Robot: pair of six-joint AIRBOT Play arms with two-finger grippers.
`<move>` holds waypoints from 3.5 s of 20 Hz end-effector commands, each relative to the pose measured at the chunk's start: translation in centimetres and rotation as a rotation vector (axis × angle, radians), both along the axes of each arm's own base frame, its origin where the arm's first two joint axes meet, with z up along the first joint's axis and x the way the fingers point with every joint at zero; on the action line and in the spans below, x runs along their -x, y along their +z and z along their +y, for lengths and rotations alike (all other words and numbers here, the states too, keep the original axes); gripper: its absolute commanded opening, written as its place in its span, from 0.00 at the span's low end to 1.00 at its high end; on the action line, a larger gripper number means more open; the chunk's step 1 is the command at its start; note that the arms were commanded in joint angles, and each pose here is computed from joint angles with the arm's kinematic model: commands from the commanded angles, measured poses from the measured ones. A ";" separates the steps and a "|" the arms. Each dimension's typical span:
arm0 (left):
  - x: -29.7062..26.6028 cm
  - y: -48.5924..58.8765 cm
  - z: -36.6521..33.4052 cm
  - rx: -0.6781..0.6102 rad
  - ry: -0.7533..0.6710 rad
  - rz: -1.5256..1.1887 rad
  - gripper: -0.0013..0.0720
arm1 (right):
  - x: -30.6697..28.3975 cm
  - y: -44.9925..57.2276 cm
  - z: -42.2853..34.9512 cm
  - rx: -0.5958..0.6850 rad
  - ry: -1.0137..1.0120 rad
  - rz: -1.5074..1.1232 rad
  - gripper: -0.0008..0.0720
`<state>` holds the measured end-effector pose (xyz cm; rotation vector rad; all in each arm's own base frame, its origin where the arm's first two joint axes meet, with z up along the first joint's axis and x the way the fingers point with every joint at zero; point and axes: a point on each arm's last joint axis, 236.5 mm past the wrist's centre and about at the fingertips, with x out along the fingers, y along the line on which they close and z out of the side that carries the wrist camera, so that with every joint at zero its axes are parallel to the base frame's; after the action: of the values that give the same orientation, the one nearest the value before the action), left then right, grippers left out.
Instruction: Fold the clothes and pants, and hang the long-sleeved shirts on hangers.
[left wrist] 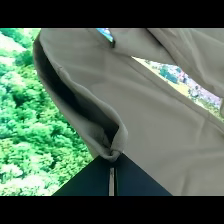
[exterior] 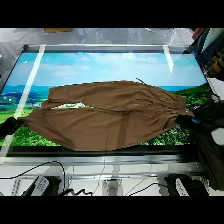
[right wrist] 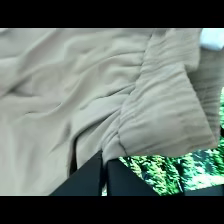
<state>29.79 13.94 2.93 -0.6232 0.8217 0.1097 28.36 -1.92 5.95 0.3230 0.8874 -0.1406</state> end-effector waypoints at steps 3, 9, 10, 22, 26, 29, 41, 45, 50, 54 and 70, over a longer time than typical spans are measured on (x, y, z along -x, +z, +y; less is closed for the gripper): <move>-0.5 0.5 -0.1 -0.015 -0.004 -0.018 0.03 | 3.8 5.0 -1.1 0.116 -0.009 -0.134 0.04; -1.1 1.0 -0.2 -0.009 0.004 -0.045 0.03 | 3.5 7.2 -1.9 0.177 -0.009 -0.220 0.04; -1.1 1.0 -0.2 -0.009 0.003 -0.045 0.03 | 2.9 8.0 -2.0 0.188 -0.009 -0.261 0.04; -1.6 1.2 0.2 -0.017 0.024 -0.064 0.03 | 0.9 8.4 -2.2 0.183 -0.012 -0.305 0.04; -3.3 3.4 0.1 0.045 0.072 -0.169 0.03 | -0.2 10.6 -2.3 0.191 -0.024 -0.402 0.04; -4.4 5.2 -0.1 0.057 0.063 -0.258 0.03 | -0.7 11.7 -2.4 0.199 -0.029 -0.452 0.04; -7.7 11.6 -1.0 -0.401 -0.185 -0.239 0.03 | -0.6 14.1 -3.0 0.248 -0.037 -0.543 0.04; -12.0 15.1 -0.9 -0.568 -0.111 -0.396 0.03 | -1.9 16.0 -3.2 0.261 -0.046 -0.637 0.04; -15.7 12.9 -2.1 -0.574 -0.116 -0.409 0.03 | -6.4 11.4 -3.9 0.155 -0.104 -0.536 0.04; -17.5 7.2 -0.9 -0.486 -0.074 -0.313 0.03 | -12.1 8.7 -4.9 0.094 -0.142 -0.484 0.04; -24.6 -0.8 0.0 -0.451 0.017 -0.266 0.03 | -27.2 -0.9 -11.7 -0.185 -0.421 -0.355 0.04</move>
<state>52.24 15.24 4.02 -0.2135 0.4877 0.2433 53.42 -13.24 5.83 0.5867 0.5461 -0.3789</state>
